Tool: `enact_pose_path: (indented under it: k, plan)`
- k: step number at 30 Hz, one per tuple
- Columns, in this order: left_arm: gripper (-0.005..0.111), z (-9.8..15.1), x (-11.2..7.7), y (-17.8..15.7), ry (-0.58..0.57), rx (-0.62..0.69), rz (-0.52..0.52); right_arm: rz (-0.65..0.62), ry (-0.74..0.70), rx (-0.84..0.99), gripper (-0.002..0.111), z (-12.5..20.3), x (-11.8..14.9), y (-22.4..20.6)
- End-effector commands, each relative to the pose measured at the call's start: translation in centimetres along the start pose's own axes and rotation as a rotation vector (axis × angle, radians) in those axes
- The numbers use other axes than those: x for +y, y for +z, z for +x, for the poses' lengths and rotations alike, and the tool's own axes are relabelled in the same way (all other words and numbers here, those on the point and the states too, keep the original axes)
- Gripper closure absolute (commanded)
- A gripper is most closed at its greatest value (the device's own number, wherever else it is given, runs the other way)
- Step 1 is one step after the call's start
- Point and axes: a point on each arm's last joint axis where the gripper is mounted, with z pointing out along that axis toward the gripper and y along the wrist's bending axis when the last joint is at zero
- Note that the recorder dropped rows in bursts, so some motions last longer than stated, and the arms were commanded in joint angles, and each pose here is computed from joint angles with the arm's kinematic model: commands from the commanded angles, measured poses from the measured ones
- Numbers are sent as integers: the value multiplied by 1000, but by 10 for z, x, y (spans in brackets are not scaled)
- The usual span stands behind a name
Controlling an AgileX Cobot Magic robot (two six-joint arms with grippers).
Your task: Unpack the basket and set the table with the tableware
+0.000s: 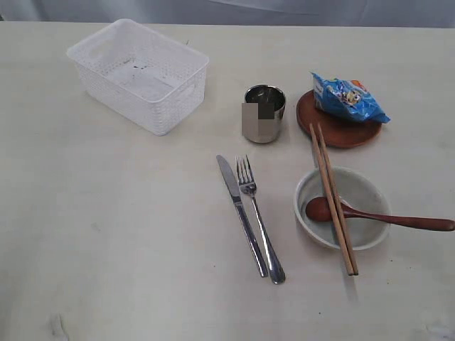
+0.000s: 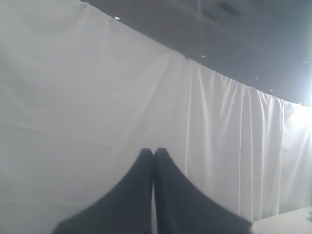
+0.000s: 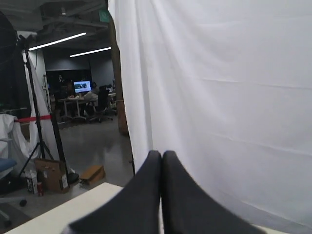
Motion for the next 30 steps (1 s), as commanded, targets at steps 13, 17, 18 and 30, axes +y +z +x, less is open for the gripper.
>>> enact_pose_path:
  k: [13, 17, 18, 30]
  plan:
    - [107, -1, -1, -3, 5, -11, 8, 4, -1, -37, 109, 0, 0, -9]
    - [107, -1, -1, -3, 5, -11, 8, 4, -1, -37, 109, 0, 0, -9]
    - [107, -1, -1, -3, 5, -11, 8, 4, -1, -37, 109, 0, 0, -9]
    - [107, -1, -1, -3, 7, -11, 8, 4, -1, -37, 109, 0, 0, -9]
